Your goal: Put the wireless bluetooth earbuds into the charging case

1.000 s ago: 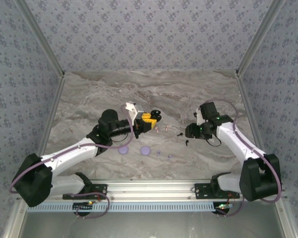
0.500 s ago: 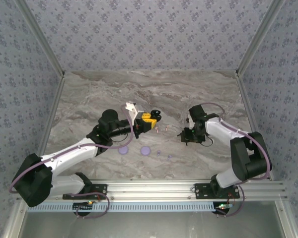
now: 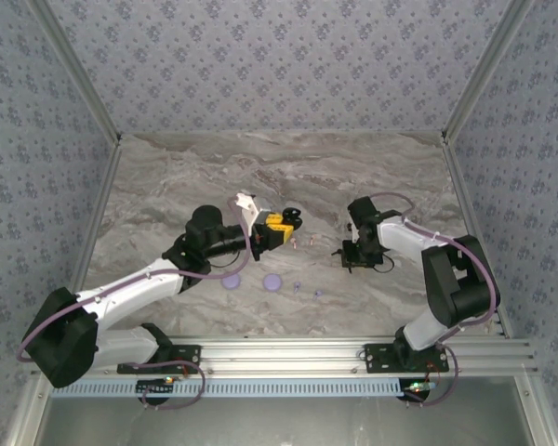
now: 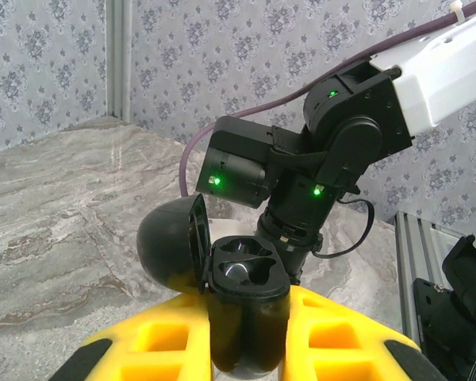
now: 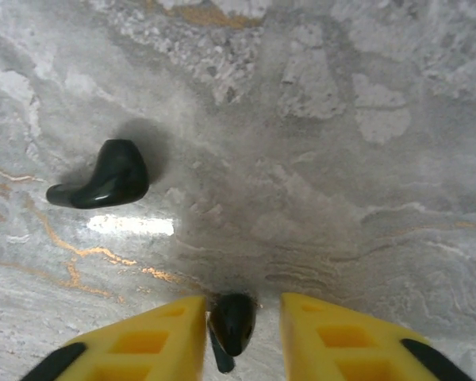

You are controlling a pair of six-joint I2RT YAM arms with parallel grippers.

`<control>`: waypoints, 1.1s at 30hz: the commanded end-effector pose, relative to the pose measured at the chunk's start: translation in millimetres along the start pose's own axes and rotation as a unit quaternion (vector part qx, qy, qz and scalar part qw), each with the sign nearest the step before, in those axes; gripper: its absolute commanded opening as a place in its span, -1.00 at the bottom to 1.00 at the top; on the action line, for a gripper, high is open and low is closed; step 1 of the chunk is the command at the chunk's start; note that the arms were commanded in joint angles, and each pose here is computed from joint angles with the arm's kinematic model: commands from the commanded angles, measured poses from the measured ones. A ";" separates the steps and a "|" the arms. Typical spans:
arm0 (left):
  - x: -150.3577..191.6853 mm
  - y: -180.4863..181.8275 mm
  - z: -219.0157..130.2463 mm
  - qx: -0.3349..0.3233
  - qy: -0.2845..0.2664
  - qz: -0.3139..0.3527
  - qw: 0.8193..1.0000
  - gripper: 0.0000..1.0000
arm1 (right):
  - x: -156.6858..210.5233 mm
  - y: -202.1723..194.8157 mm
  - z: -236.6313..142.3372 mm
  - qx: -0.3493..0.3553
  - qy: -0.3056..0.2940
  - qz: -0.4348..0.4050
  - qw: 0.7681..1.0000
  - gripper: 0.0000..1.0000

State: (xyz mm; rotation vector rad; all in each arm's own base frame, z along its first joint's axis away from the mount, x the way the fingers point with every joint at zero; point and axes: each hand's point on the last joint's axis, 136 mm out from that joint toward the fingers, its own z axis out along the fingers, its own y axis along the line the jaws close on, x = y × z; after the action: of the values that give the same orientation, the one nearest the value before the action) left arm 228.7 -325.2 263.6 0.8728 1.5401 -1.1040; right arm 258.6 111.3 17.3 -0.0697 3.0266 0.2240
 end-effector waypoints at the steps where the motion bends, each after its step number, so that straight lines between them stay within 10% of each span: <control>1: -27.2 -7.5 -1.9 0.004 -0.031 0.026 0.999 -1.00 | -11.9 7.9 1.7 -0.007 -0.015 -0.006 1.000 -0.51; 13: -36.9 -10.5 -7.1 0.011 -0.075 0.012 0.997 -1.00 | -45.5 44.6 -88.0 -0.147 -0.184 -0.059 0.970 -0.60; 24: -63.3 -12.8 -14.3 0.059 -0.120 -0.006 0.991 -1.00 | -43.4 130.9 -279.9 -0.388 -0.409 -0.200 0.802 -0.58; 33: -71.6 -17.4 -7.1 0.096 -0.124 -0.017 0.987 -1.00 | -18.8 170.5 -342.0 -0.434 -0.451 -0.272 0.731 -0.58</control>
State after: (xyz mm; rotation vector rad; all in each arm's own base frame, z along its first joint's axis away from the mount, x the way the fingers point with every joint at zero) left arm 234.3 -321.7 302.9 0.7743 1.3843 -1.3008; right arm 248.1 220.0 345.5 -0.6019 1.7316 1.1279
